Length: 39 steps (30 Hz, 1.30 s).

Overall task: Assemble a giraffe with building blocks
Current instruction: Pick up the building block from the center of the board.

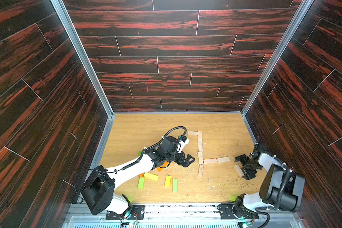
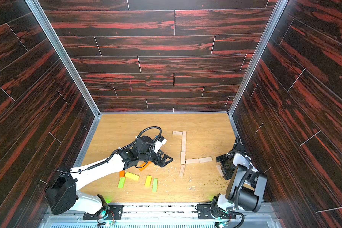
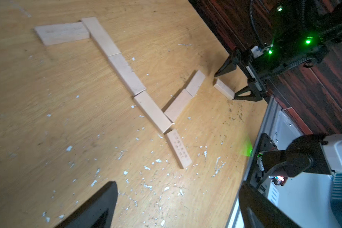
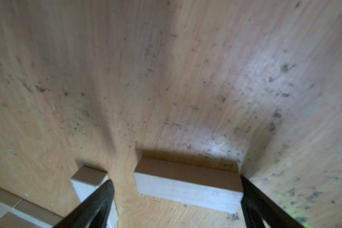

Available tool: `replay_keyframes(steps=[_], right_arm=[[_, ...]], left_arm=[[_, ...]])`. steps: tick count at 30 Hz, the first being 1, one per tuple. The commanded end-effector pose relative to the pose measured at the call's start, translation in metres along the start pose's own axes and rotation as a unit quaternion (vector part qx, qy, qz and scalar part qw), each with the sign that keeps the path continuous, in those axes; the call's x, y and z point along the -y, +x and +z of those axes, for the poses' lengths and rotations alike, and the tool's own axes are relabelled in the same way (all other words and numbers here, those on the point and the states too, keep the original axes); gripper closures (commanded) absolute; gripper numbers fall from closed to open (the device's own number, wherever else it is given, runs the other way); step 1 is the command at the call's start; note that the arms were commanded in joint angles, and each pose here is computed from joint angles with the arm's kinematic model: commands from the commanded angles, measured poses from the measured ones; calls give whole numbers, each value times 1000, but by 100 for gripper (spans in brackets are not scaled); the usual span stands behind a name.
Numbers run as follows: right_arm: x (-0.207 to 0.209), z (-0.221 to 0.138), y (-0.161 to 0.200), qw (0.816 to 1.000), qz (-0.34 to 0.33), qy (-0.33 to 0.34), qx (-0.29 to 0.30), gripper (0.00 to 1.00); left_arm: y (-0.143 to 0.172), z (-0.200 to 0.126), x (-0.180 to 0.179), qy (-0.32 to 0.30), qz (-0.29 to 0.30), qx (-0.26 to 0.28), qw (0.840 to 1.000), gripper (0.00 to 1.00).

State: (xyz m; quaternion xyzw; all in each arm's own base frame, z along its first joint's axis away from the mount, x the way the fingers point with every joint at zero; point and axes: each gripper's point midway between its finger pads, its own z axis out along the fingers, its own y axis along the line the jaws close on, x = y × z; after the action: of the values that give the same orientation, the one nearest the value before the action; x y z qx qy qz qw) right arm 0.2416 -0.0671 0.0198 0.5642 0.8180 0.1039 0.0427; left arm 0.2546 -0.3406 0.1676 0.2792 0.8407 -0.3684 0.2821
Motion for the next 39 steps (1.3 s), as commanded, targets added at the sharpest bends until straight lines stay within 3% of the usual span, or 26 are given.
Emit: replay_keyframes(steps=[1,13,28,34,39], right_arm=[[6,19,3,1000,-6,19,-16,2],[13,30,1,998,-7,51,-24,2],[-20,-41,-21,996,-71,5,53,1],[-24,-27,-29,996,-78,16,43,2],[-21,-12,-34,995,-87,35,35,13]], left_arm=[[-5,-4,3,9,6,15,1000,2],[-2,-8,-3,-1,3,17,1000,2],[0,-16,-11,-19,0,26,999,2],[1,-19,-12,-21,1,30,999,2],[1,-20,-13,-23,0,33,999,2]])
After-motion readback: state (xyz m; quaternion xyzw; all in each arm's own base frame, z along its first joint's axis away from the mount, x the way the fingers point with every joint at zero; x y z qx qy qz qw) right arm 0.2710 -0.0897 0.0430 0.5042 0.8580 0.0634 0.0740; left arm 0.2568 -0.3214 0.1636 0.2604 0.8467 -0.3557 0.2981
